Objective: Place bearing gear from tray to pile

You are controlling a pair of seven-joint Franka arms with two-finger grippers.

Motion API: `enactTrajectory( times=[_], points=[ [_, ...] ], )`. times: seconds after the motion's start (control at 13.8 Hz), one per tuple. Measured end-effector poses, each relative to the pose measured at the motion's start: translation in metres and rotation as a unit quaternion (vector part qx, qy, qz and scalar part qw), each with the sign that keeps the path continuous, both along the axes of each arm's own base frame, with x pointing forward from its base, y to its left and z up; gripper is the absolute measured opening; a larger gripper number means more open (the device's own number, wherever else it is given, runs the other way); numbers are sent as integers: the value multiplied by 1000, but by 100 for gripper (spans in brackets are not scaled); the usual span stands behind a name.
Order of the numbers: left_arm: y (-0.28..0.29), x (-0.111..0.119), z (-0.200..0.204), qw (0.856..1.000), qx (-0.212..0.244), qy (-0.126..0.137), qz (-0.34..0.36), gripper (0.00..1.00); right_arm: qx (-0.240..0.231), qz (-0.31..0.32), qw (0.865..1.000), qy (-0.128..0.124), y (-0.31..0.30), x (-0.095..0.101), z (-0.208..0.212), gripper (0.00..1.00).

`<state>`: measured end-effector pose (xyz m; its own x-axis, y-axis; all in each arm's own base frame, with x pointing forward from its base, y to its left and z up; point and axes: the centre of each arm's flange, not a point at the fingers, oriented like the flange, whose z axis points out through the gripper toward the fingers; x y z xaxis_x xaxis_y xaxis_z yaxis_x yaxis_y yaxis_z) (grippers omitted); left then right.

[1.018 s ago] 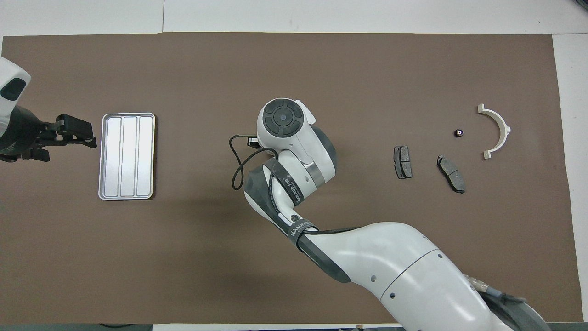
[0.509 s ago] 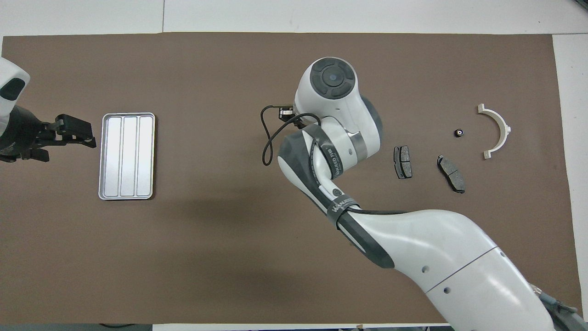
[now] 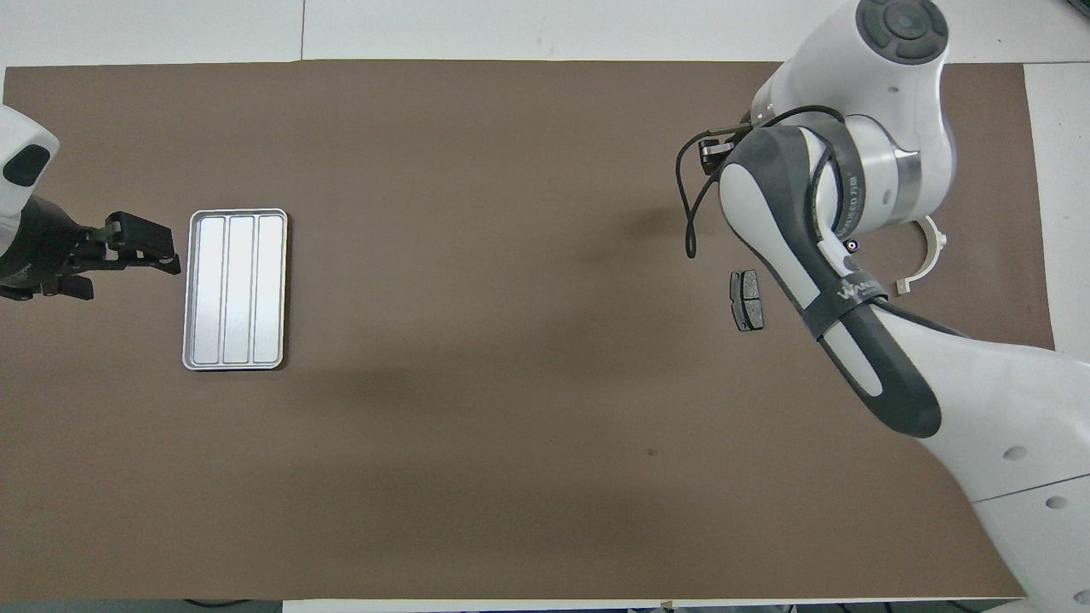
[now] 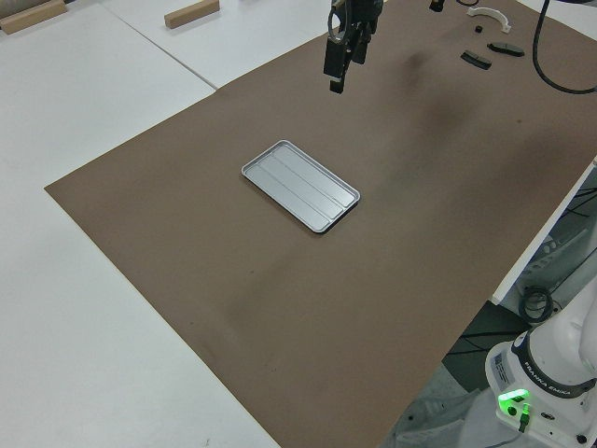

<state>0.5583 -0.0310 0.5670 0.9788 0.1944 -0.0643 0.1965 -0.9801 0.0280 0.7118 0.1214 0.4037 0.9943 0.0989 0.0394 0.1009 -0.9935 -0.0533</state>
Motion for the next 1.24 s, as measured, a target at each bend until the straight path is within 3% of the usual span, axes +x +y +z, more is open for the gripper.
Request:
enactTrajectory(
  times=[0.29, 0.8, 1.02, 1.24],
  points=[
    [-1, -1, 1, 1000, 0, -1, -1, 100, -4, 37, 999, 27, -78, -7, -29, 35],
    [0, -2, 5, 1000, 0, -4, 0, 100, -8, 54, 998, 32, -103, -54, -76, 35],
    [-1, -2, 5, 1000, 0, -4, -1, 100, -7, 62, 997, 40, -117, -64, -82, 35],
    [-1, -2, 5, 1000, 0, -4, -1, 100, -8, 68, 997, 32, -131, -70, -88, 35]
  ],
)
